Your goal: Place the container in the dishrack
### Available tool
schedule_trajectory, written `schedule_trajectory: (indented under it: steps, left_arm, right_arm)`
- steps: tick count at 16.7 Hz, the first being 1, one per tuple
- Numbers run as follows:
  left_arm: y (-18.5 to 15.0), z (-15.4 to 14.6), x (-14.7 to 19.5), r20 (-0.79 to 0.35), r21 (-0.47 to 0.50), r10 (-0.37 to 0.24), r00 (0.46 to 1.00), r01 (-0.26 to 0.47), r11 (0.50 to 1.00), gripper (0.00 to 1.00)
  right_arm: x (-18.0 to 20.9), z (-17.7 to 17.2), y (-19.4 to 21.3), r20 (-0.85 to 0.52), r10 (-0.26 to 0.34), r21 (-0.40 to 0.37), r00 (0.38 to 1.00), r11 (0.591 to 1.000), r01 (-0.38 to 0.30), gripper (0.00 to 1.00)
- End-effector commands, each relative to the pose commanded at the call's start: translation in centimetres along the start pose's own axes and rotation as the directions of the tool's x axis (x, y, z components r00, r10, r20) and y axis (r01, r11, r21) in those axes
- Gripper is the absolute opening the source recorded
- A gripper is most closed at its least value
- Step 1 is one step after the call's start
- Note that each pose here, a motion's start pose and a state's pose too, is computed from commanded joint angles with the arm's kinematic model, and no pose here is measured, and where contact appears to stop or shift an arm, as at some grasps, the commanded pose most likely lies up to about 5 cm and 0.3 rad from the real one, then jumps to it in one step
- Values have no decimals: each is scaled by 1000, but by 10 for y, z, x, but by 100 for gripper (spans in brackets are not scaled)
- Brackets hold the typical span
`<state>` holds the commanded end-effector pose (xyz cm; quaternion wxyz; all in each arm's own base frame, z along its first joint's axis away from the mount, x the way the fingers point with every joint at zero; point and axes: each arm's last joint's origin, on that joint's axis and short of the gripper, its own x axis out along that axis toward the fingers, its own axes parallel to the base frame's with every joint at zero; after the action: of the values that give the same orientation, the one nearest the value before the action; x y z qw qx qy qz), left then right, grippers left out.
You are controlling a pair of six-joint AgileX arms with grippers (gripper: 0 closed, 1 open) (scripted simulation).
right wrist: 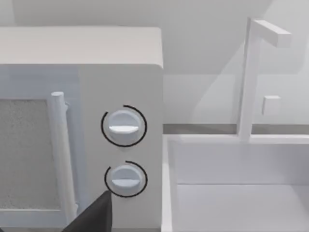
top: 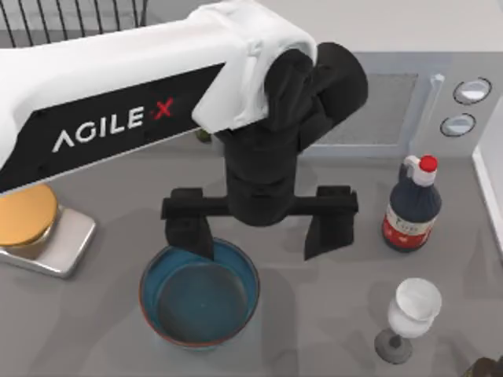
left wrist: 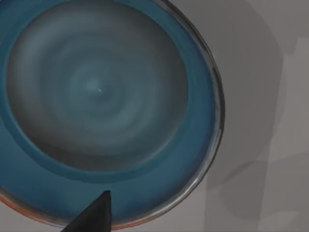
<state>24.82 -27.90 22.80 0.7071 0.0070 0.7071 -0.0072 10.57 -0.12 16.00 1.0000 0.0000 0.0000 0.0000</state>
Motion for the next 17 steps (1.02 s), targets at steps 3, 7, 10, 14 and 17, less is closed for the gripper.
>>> schedule_trajectory:
  steps: [3, 7, 10, 14, 17]
  left_arm:
    - [1, 1, 0, 2, -4, -2, 1000, 2, 1000, 100]
    - [0, 2, 22, -3, 0, 3, 1000, -3, 1000, 100]
    - [-3, 4, 60, 7, 0, -8, 1000, 8, 1000, 100]
    - [0, 0, 98, 1, 0, -1, 1000, 1, 1000, 100]
    - [0, 0, 100, 0, 0, 0, 1000, 0, 1000, 100]
  right_arm:
    - [0, 0, 0, 0, 0, 0, 1000, 1000, 0, 100]
    - [0, 0, 0, 0, 0, 0, 1000, 1000, 0, 100]
    - [0, 0, 0, 0, 0, 0, 1000, 1000, 0, 100]
    - [0, 0, 0, 0, 0, 0, 1000, 1000, 0, 100]
    - [0, 0, 0, 0, 0, 0, 1000, 1000, 0, 100]
